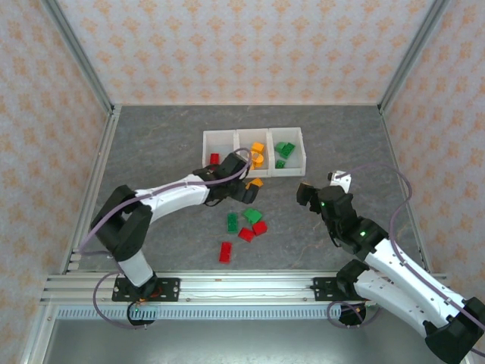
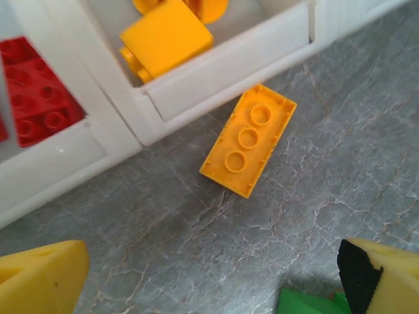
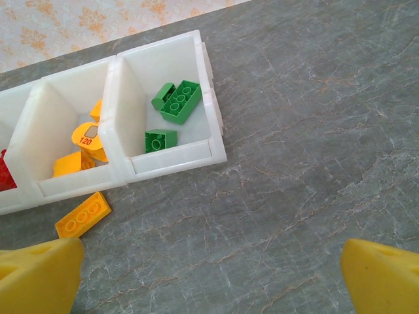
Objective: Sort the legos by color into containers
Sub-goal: Pick up the lego from the center of the table.
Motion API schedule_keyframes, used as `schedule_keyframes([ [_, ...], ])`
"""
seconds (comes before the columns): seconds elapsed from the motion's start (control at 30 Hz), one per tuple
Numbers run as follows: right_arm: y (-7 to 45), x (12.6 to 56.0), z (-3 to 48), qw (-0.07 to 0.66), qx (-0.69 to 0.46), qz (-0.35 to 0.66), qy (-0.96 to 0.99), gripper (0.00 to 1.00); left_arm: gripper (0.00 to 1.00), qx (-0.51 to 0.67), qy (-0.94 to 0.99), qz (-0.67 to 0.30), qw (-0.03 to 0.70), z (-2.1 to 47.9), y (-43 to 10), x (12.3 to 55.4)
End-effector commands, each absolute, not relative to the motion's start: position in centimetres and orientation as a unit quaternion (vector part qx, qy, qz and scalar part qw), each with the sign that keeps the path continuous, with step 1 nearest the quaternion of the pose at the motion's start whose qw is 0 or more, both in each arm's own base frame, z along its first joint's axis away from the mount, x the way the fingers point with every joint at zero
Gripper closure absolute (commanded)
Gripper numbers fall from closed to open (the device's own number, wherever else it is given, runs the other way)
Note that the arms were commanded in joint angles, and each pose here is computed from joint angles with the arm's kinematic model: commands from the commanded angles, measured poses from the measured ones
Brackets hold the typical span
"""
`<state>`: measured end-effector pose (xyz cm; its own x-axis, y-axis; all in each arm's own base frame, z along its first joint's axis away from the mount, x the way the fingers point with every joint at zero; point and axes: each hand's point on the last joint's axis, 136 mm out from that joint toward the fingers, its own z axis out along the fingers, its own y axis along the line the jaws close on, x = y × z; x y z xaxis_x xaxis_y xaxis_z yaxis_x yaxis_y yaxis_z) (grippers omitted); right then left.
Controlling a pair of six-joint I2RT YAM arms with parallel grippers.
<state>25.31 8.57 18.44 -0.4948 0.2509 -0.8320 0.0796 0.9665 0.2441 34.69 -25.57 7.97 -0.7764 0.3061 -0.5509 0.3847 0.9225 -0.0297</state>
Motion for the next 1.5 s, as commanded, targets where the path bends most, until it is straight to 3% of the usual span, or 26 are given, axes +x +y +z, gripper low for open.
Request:
schedule_keyframes([
  [0.0,8.2,25.4,18.4,0.498,0.1,0.079,0.858,0.0,0.01,0.194,0.941,-0.057,0.272,7.8,-26.0,35.8],
  [0.67,8.1,25.4,18.5,0.499,0.101,0.079,0.857,0.0,0.01,0.203,0.948,-0.043,0.242,4.5,-28.1,39.6],
  [1.03,8.1,25.4,18.4,0.499,0.1,0.078,0.857,0.0,0.18,0.215,0.949,-0.067,0.22,3.7,-29.3,38.9],
  [1.47,8.2,25.4,18.4,0.498,0.099,0.079,0.858,0.0,0.19,0.228,0.95,-0.052,0.208,2.6,-30.1,38.6],
])
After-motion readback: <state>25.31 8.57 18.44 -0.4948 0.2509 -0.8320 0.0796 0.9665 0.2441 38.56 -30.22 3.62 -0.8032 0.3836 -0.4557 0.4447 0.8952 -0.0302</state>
